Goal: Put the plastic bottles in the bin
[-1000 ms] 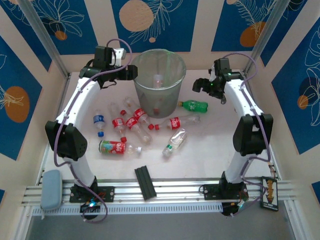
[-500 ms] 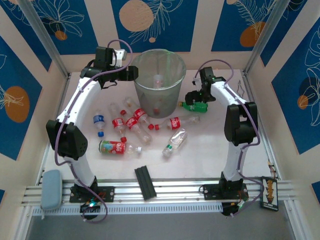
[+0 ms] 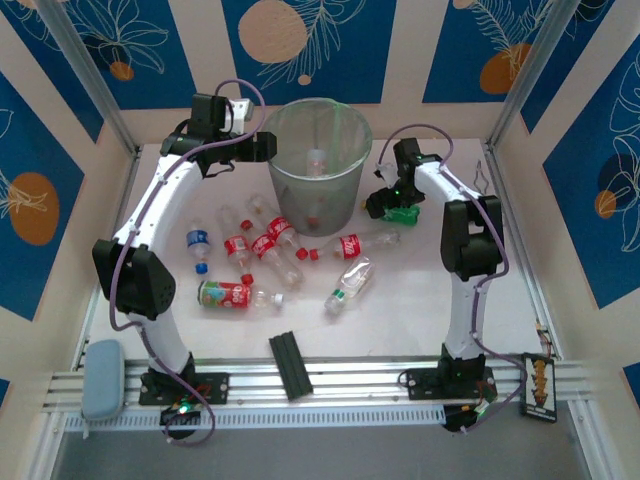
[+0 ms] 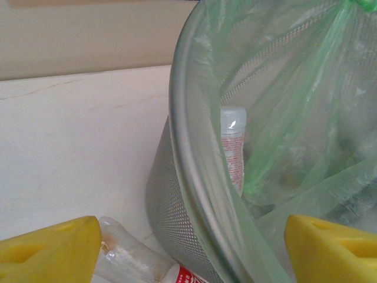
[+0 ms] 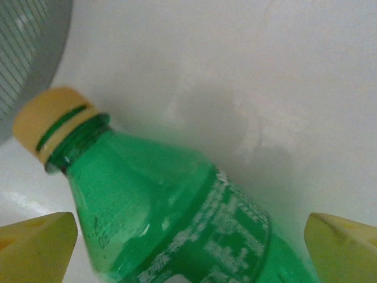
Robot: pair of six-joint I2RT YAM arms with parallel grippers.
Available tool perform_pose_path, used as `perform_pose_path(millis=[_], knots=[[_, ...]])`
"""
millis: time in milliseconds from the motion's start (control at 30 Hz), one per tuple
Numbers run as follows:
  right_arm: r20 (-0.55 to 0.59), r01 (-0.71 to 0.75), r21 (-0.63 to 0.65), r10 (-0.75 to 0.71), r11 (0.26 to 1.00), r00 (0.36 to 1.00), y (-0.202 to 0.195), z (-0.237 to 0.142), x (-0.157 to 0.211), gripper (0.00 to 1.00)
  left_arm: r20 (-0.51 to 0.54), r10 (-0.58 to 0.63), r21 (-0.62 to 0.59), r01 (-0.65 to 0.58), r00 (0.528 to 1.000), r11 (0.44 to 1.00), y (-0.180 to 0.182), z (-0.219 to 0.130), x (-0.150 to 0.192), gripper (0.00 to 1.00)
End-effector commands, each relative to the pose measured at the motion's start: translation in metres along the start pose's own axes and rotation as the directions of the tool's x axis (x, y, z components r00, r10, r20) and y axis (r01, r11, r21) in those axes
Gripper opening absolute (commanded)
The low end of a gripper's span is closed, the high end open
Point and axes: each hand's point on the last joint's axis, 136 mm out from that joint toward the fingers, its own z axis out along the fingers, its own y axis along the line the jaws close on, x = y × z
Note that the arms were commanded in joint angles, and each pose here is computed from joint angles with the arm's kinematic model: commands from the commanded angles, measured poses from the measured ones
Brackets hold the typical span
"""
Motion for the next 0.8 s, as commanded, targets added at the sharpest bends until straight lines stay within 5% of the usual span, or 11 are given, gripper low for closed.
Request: perform_pose_path(millis=[0,467,767], knots=[[-0.048,-0.047,-0.033,0.046,0.998,0.998,0.005,0.002,0.010,0.99,-0.018,-0.004,0.000,0.004,1.000,1.000,0.003,0.005,0.006,0.81],[-0.095,-0.166,-0.008,0.165,0.986,0.982,0.001,0.013,0.020,0.78,-0.014,-0.010,0.000,0.010,1.000,1.000,0.003,0.004,0.006,0.82],[0.007,-0.263,0.013,0.263,0.965,0.965,-0.017,-0.030,0.010,0.66,-0.008,-0.003,-0.014,0.003,1.000,1.000,0.005,0.004,0.005,0.82]])
